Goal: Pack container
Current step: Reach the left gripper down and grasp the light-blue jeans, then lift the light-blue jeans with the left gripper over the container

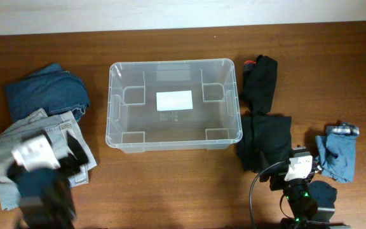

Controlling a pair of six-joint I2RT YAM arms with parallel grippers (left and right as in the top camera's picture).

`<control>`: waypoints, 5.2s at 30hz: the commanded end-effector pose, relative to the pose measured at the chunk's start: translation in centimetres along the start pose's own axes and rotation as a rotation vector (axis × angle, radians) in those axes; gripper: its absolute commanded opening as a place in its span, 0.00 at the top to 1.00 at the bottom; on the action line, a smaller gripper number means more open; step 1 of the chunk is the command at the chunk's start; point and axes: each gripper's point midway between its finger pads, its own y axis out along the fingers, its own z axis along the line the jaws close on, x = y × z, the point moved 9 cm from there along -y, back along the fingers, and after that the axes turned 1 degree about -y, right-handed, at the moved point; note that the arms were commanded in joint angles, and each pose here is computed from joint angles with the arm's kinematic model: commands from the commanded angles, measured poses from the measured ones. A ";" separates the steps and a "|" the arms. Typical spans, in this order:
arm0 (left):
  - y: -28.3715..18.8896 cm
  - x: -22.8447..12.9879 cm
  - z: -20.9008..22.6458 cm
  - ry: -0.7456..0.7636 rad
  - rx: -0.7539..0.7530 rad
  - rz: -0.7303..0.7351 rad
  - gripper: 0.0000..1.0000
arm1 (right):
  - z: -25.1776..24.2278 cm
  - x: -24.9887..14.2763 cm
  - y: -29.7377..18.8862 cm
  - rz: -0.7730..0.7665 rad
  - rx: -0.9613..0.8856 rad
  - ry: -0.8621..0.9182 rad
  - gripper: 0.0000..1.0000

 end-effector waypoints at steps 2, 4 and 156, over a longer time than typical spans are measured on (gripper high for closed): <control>2.4 6.5 -0.9 0.170 0.112 0.070 0.01 | 0.0 -0.2 0.0 0.004 0.000 0.014 0.02; 3.5 7.2 -1.9 0.189 0.054 0.125 0.00 | 0.0 -0.2 0.0 0.004 0.000 0.014 0.02; 5.7 1.6 -34.3 0.047 -0.739 0.708 0.99 | 0.0 -0.2 0.0 0.004 0.000 0.014 0.02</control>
